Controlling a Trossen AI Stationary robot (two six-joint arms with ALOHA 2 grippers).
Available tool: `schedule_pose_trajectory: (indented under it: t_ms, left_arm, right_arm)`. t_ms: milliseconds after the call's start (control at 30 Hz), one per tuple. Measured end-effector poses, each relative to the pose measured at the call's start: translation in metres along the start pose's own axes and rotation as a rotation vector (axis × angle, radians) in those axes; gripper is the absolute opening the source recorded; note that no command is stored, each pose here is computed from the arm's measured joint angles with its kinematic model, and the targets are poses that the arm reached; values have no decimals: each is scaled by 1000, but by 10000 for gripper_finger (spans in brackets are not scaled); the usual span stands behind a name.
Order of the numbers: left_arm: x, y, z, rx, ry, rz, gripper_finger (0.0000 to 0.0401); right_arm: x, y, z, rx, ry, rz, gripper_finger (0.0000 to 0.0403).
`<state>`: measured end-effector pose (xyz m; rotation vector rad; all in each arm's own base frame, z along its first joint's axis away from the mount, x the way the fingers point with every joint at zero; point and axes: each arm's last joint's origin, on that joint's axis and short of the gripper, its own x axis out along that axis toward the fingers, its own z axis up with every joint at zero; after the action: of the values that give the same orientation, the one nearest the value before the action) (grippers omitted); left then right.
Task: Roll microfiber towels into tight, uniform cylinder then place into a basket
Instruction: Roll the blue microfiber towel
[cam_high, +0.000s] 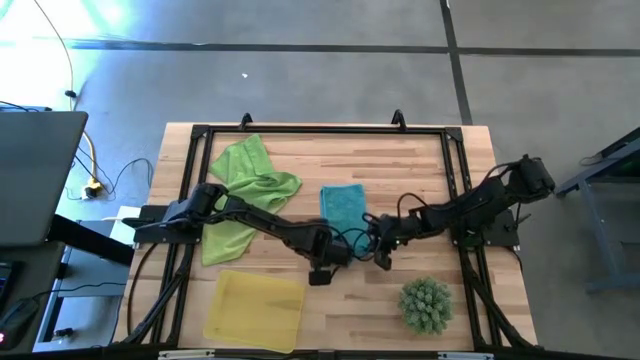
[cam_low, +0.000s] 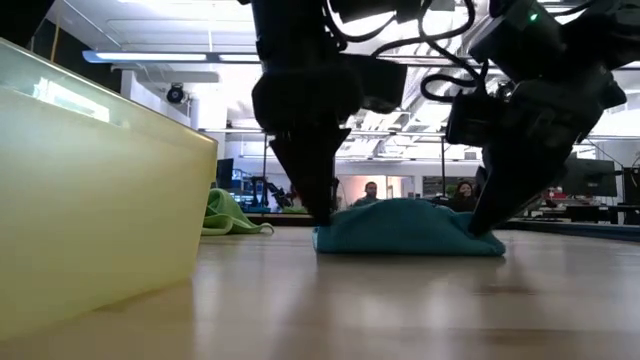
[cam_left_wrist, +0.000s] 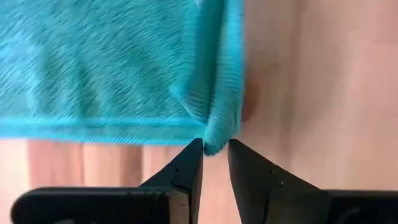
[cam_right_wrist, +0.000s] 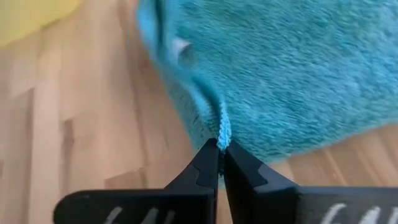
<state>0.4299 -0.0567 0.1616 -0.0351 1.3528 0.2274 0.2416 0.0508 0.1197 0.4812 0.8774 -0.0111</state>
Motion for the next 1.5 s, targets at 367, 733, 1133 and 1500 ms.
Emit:
schedule_pose_trajectory:
  t_ms: [367,733,1133,1500]
  left_arm:
    - [-5,2,-4,-17,21,68,118]
    - [-41,-26,19,82,-185,37,124]
    - [8,8,15,-1,-110,101,95]
    - [27,8,3,-54,-95,63,59]
  right_arm:
    - [0,-4,-2,24,27,-30,2]
    - [0,-4,-1,-1,28,-30,2]
    - [-1,-5,-3,0,42,-45,4]
    - [-1,-5,-2,-104,34,-46,40]
